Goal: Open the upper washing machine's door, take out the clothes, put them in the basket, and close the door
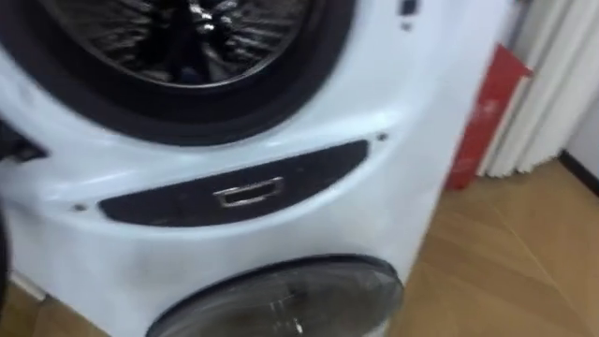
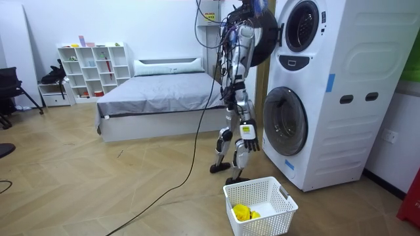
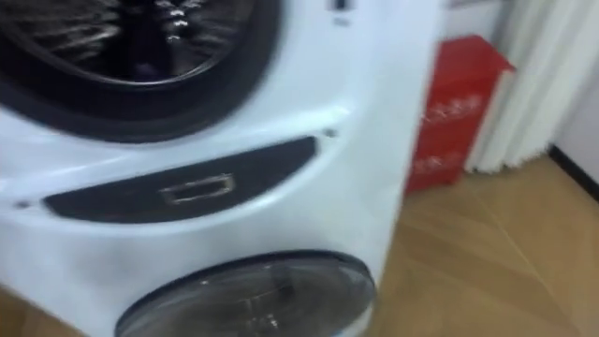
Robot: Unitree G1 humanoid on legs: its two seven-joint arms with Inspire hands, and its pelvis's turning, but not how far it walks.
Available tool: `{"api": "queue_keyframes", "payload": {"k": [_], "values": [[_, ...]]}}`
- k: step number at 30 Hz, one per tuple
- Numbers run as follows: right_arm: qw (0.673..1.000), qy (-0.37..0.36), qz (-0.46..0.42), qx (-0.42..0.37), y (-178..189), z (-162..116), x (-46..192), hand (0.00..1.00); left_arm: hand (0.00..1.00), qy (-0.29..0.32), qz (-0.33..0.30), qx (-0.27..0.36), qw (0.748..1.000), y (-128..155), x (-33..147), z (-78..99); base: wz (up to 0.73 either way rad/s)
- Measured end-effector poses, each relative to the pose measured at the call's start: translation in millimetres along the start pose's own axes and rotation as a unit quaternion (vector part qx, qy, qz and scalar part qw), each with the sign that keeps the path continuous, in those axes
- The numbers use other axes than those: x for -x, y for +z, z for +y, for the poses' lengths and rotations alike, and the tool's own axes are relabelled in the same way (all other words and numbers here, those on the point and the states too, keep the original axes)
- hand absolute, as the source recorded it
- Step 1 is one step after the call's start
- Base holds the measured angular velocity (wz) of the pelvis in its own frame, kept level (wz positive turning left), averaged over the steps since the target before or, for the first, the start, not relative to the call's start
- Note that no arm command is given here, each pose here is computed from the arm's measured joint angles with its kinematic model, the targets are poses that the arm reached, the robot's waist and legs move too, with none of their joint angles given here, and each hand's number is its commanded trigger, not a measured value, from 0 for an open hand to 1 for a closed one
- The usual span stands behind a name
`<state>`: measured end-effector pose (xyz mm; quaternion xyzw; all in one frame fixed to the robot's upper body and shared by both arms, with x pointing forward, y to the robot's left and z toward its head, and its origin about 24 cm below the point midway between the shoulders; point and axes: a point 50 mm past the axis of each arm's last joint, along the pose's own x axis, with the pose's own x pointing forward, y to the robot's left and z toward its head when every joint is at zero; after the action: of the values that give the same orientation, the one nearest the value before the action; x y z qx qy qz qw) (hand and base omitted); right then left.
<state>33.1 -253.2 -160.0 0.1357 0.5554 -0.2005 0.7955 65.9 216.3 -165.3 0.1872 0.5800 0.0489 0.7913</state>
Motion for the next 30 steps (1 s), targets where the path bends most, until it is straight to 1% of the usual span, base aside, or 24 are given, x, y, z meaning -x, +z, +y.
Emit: {"api": "queue_keyframes", "payload": {"k": [2,6,12,15,17,21,23,25,26,28,30], "values": [[1.000,0.005,0.008,0.004,-4.1,4.4,-0.5,0.00,0.00,0.004,0.001,0.004,1.000,0.2,-0.1,0.8,0.41],[1.000,-0.002,0.023,0.007,-10.3,2.7,-0.3,0.00,0.00,0.008,0.012,0.015,1.000,-3.6,0.0,2.8,0.14],[0.999,0.002,0.049,0.020,-21.8,7.8,-0.1,0.00,0.00,0.023,0.022,0.057,0.998,-8.3,-0.2,10.5,0.04],[0.998,0.002,0.059,0.035,-24.0,9.3,-0.2,0.00,0.00,0.023,0.026,0.061,0.998,-11.0,0.3,10.6,0.07],[0.997,0.003,0.061,0.050,-22.4,11.6,-1.1,0.00,0.00,0.032,0.029,0.079,0.996,-16.0,0.9,14.4,-0.07],[0.995,0.000,0.060,0.080,-18.5,12.4,-2.3,0.00,0.00,0.046,0.025,0.102,0.993,-14.9,0.0,22.5,-0.04],[0.994,-0.005,0.059,0.095,-19.3,11.7,-2.0,0.00,0.00,0.051,0.012,0.107,0.993,-8.1,-0.7,26.1,-0.06],[0.993,-0.008,0.056,0.101,-18.3,11.1,-2.1,0.00,0.00,0.050,-0.003,0.107,0.993,0.4,-1.3,26.3,0.06],[0.993,-0.019,0.049,0.102,-14.4,6.8,-2.0,0.00,0.00,0.043,-0.009,0.108,0.993,5.8,-1.9,23.3,-0.11],[0.993,-0.035,0.040,0.103,-10.4,2.3,-1.8,0.00,0.00,0.029,0.001,0.107,0.994,0.3,-1.3,18.1,0.01],[0.993,-0.038,0.042,0.100,-11.8,1.8,-1.4,0.00,0.00,0.021,-0.007,0.099,0.995,5.6,-2.1,17.7,0.48]]}}
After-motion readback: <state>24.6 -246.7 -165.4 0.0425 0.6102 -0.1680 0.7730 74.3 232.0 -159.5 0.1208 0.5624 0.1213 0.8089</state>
